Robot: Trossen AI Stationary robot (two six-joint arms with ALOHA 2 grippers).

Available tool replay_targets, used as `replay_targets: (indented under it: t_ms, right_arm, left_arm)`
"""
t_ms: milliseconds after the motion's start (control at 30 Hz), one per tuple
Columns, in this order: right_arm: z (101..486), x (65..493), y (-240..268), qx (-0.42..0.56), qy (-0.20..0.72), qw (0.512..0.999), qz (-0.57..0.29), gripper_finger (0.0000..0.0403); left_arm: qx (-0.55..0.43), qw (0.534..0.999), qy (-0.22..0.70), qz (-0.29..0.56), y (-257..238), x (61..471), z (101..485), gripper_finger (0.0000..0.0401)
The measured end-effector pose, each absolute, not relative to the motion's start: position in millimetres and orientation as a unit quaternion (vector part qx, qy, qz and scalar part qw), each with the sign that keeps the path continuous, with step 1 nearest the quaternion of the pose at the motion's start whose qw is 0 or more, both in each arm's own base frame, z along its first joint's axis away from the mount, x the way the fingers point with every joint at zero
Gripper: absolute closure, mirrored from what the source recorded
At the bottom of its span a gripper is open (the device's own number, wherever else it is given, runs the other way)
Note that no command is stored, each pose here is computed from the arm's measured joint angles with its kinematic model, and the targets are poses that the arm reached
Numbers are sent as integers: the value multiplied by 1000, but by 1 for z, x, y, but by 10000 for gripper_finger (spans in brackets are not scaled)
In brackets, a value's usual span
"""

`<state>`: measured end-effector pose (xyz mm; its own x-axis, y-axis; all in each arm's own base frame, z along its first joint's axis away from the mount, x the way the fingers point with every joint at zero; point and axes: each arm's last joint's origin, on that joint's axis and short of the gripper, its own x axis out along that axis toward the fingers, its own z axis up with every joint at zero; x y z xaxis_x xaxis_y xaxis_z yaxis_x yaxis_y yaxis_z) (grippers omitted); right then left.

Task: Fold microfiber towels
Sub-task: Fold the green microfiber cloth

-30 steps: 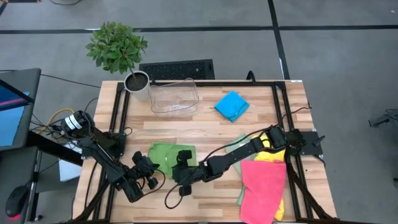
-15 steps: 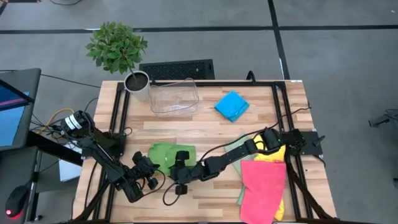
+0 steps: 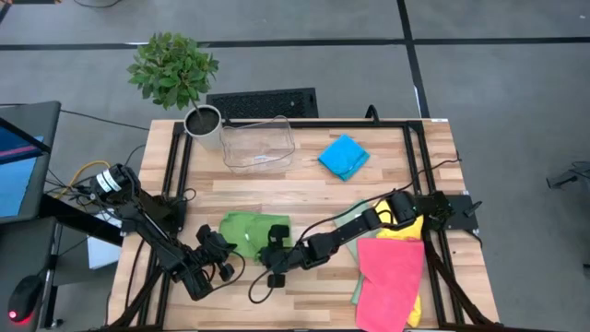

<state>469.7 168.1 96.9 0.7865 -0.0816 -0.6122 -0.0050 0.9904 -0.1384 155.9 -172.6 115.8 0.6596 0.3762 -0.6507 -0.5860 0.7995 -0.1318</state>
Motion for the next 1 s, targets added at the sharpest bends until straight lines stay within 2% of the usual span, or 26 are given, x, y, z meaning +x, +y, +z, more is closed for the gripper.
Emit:
replay_targets:
  t_ms: [167, 300, 467, 667, 833, 1000]
  right_arm:
    - [114, 475, 170, -78, 300, 951, -4, 307]
    - [115, 475, 173, -77, 293, 953, 17, 286]
    - [159, 472, 170, -70, 259, 963, 4, 225]
    - [167, 476, 160, -60, 227, 970, -61, 157]
    - [155, 485, 131, -53, 252, 964, -67, 153]
    - [159, 493, 103, -25, 251, 966, -54, 158]
  left_arm:
    - [-172, 895, 311, 268, -173, 157, 116, 401]
    - [-178, 898, 301, 267, -174, 158, 116, 401]
    - [-180, 900, 290, 272, -173, 158, 117, 401]
    - [-182, 903, 253, 294, -168, 162, 118, 401]
    - [-176, 890, 264, 327, -157, 164, 117, 401]
    - [-178, 876, 281, 349, -152, 160, 116, 401]
